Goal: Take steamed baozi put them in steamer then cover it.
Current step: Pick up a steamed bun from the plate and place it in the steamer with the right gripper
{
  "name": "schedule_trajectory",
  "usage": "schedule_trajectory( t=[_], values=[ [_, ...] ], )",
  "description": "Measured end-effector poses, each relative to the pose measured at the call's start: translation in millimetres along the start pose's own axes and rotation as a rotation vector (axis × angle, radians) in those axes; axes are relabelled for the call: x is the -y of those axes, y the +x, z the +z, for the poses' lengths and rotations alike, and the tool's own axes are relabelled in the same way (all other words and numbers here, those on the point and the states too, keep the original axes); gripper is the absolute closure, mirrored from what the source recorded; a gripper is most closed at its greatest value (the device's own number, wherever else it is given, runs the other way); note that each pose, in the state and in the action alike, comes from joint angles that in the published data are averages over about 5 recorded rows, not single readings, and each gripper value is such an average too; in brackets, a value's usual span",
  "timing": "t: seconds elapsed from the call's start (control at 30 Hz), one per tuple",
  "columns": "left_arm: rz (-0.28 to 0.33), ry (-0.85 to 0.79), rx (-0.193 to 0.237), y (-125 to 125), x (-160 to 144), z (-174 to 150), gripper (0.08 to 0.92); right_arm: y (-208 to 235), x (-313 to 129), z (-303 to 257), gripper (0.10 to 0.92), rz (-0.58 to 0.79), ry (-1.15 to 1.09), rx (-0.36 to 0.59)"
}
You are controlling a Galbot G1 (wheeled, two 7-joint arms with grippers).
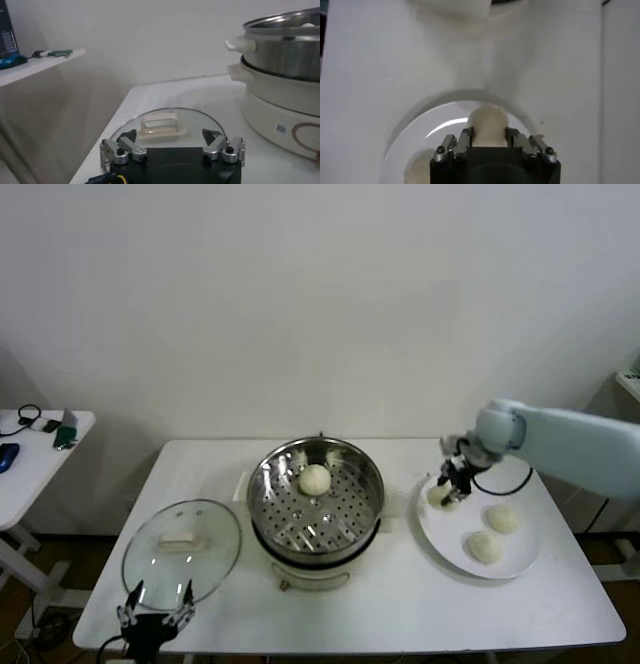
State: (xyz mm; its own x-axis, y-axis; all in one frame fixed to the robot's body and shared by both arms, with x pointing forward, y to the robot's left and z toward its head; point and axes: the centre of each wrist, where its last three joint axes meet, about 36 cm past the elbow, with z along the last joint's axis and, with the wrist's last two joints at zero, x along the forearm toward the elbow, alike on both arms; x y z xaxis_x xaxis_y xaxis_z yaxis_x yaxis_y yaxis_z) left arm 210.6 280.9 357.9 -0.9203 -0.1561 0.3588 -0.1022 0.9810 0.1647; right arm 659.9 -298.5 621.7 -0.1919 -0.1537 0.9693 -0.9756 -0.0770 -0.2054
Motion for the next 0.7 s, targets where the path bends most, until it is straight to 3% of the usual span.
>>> schedule_trajectory(
  t=[0.17, 0.33, 0.47, 0.7],
  values=[
    [0.001, -0.001, 0.01, -0.2, -0.1, -3.6, 0.177, 78.6, 19.2, -60.1, 0.547, 0.059, 0.066, 0.067],
    [-0.001, 0.002, 0.019, -0.9, -0.5, -6.2, 0.177, 119.7, 17.6, -132.7, 0.547, 0.076, 0.151, 0.135],
    [-0.003, 0.002, 0.02, 0.7, -0.7, -7.2, 0.177, 119.3, 8.3, -186.0, 0.547, 0.062, 0.22, 0.153],
    [-0.007, 0.005, 0.029, 2.6, -0.9, -11.6, 0.177, 75.0, -10.6, -253.4, 0.547, 0.004, 0.311, 0.137]
  ],
)
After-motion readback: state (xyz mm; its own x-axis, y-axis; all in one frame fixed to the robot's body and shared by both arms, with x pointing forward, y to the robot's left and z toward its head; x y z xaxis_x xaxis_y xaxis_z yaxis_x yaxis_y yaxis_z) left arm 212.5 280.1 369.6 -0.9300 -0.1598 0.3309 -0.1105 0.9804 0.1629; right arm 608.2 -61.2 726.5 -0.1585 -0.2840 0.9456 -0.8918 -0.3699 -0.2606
